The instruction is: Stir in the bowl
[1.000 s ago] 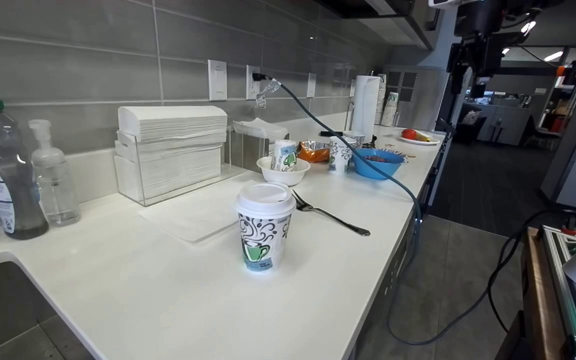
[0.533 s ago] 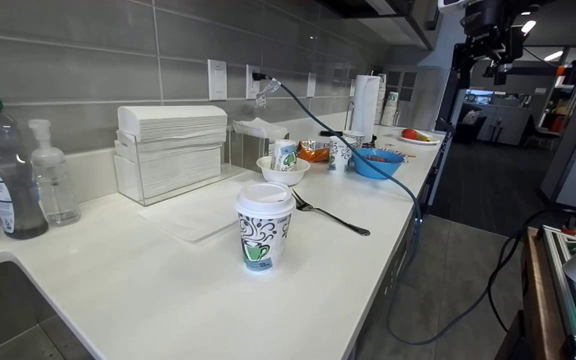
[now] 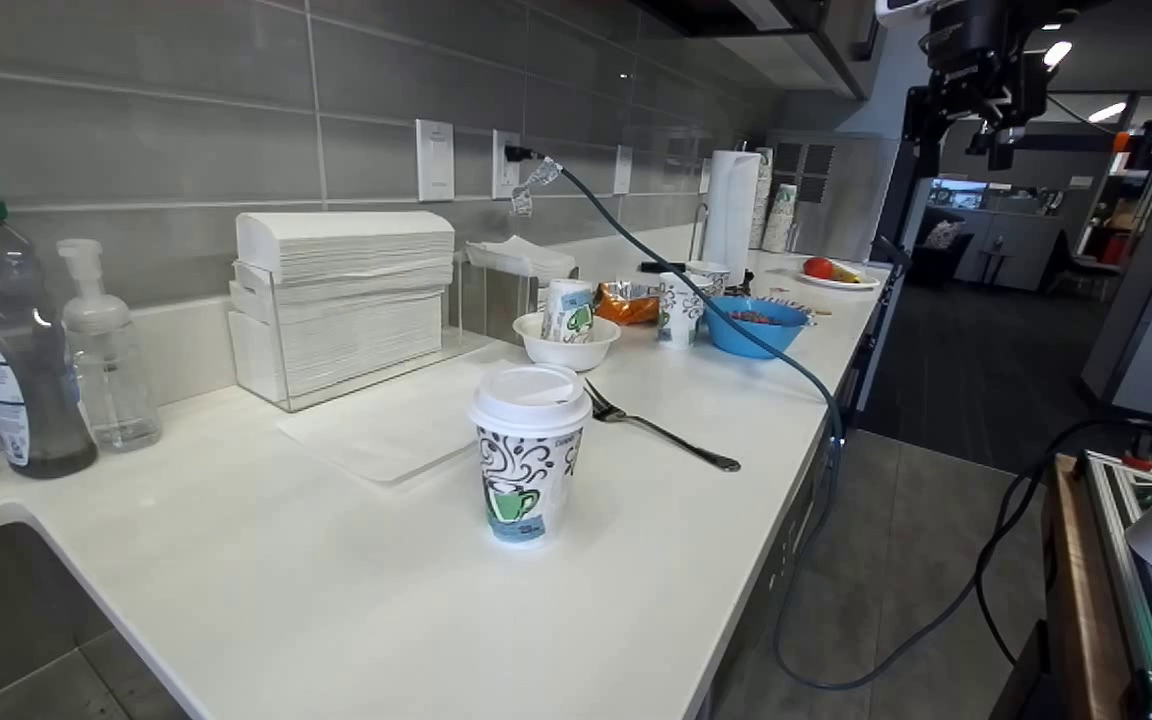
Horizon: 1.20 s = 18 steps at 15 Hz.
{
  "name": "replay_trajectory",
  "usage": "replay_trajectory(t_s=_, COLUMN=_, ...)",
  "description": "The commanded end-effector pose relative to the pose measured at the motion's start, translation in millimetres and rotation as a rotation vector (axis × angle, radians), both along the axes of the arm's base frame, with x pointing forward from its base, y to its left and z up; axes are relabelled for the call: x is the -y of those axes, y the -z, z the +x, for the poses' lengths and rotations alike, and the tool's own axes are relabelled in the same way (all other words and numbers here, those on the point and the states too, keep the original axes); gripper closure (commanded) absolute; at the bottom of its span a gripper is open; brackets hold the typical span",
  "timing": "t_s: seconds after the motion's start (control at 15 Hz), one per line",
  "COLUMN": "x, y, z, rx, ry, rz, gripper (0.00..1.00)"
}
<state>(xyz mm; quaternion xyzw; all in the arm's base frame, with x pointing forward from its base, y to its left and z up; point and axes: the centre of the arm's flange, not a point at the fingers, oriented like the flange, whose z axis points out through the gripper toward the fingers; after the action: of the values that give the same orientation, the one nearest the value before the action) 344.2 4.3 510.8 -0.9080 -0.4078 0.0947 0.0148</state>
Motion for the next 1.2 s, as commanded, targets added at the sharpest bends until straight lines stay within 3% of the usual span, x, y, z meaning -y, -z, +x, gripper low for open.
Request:
replay_trajectory(t_s=0.0, x=8, y=-2, z=3, rx=-0.005, ry=0.009, rz=0.0, gripper=0.0)
replay_trajectory(t_s=0.2, x=63, y=-11, z=12, rx=-0.002, ry=0.018, rz=0.017, gripper=0.0)
replay_trajectory(t_s=0.33, x=110, y=-17, z=16, rx=0.024, ry=0.021, rz=-0.015, gripper=0.0)
replay_trajectory(t_s=0.67, x=205, y=-14, z=37, rx=0.065, ry=-0.103, rz=-0.079, gripper=0.0)
replay_trajectory(t_s=0.8, x=229, y=-4, z=54, rx=0.115, ry=-0.126, rz=-0.109, gripper=0.0)
replay_trajectory(t_s=1.13, x=280, y=48, z=92, rx=0.19, ry=-0.035, rz=-0.191, gripper=0.0)
